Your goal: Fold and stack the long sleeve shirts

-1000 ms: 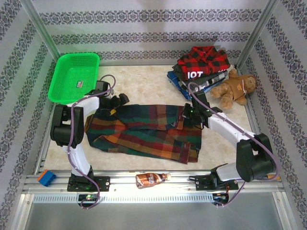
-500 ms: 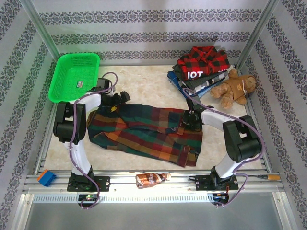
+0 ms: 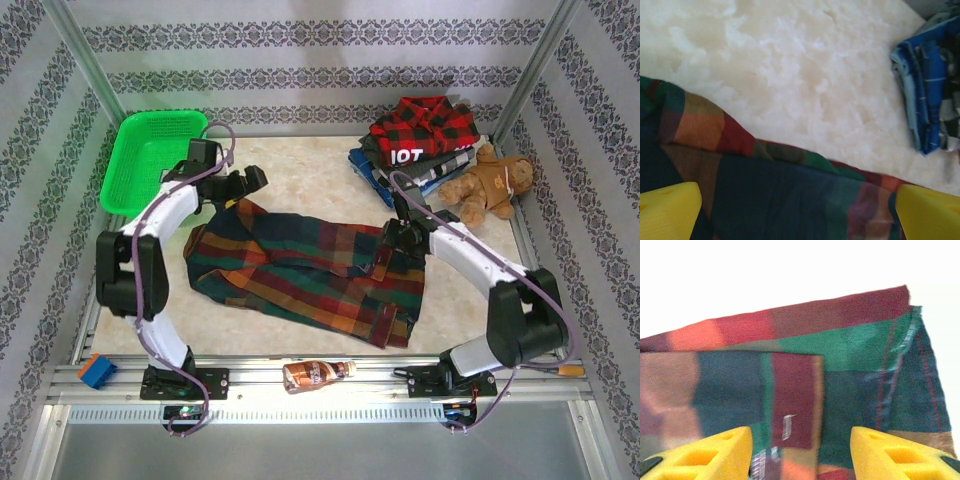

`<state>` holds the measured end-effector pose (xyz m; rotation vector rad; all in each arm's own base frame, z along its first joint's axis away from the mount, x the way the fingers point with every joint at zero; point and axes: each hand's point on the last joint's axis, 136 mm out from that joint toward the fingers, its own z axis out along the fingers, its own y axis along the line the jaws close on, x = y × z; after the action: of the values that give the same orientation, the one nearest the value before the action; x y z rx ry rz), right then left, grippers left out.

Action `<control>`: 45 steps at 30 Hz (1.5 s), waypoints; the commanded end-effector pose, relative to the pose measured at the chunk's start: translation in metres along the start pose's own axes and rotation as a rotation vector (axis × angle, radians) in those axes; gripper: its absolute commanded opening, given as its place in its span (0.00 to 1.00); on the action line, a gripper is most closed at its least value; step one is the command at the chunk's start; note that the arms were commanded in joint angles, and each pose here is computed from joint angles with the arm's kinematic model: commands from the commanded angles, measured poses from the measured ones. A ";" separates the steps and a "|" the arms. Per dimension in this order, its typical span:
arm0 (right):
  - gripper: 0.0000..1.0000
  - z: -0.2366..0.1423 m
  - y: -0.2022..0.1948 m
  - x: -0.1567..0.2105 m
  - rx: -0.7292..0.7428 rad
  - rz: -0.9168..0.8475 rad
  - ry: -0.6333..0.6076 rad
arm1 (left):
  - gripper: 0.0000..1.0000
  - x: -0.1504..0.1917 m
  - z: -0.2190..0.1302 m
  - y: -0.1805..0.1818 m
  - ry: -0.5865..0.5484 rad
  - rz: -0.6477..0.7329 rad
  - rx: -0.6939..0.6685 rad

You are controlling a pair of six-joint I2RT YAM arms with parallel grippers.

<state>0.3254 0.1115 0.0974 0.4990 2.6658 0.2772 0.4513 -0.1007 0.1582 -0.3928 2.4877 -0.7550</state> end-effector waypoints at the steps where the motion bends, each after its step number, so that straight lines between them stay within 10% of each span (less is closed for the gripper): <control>1: 0.51 -0.002 0.024 0.012 -0.051 -0.095 0.069 | 0.99 0.055 -0.010 0.032 0.129 -0.057 -0.137; 11: 0.29 0.047 0.042 0.046 -0.002 -0.126 0.192 | 0.36 0.125 0.007 0.090 0.225 -0.141 -0.320; 23: 0.24 0.075 0.025 0.068 0.107 -0.086 0.256 | 0.30 0.115 0.062 0.115 0.269 -0.100 -0.398; 45: 0.24 0.072 0.115 0.163 -0.055 0.138 0.376 | 0.23 -0.062 0.205 0.050 0.004 -0.056 -0.091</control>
<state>0.2671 0.2744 0.0192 0.5239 2.9502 0.5036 0.6024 -0.1299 0.0304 -0.4614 2.5018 -0.6757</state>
